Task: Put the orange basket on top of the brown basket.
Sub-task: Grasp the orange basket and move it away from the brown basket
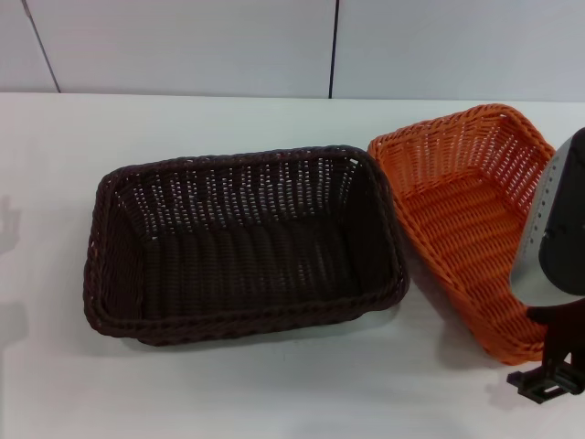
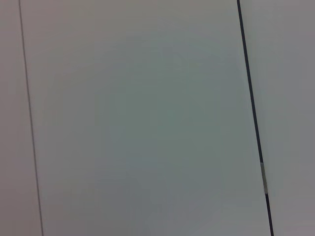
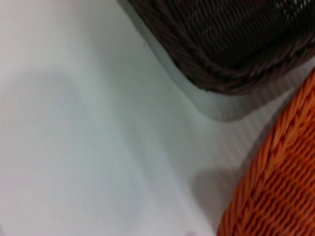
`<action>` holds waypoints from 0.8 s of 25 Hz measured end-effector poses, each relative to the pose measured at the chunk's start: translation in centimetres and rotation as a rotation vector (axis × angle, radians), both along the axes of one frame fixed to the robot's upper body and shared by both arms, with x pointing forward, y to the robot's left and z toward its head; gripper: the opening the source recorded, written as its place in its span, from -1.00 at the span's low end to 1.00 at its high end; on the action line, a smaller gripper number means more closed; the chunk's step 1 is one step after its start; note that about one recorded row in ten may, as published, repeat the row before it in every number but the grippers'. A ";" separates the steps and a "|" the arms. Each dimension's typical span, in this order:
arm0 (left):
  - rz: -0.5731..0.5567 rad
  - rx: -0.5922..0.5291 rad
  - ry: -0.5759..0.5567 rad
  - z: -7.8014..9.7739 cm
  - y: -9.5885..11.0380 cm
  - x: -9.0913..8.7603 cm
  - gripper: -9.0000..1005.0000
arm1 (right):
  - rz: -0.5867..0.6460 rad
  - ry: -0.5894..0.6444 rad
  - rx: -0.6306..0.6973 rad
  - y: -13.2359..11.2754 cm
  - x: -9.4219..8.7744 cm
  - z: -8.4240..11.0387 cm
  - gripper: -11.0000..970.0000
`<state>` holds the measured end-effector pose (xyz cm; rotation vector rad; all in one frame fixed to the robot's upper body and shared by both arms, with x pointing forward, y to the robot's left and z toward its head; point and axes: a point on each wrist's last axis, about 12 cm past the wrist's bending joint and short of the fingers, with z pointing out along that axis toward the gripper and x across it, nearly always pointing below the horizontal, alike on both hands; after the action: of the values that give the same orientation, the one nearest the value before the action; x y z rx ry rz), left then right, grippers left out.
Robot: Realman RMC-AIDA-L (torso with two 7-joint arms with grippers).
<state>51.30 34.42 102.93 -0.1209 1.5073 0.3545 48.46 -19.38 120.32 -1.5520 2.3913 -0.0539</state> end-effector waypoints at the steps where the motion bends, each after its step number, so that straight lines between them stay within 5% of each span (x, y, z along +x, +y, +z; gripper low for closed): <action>1: 0.001 -0.001 0.000 0.0 0.0 0.0 0.52 | -0.015 0.015 -0.005 -0.3 0.1 -0.3 0.33; 20: 0.014 0.001 0.036 -0.3 0.6 0.3 0.52 | -0.098 0.076 -0.084 -1.7 2.0 -3.2 0.31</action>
<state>51.63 35.04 102.60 -0.1248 1.5419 0.3709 50.44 -21.08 117.11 -1.4973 2.5544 -0.1193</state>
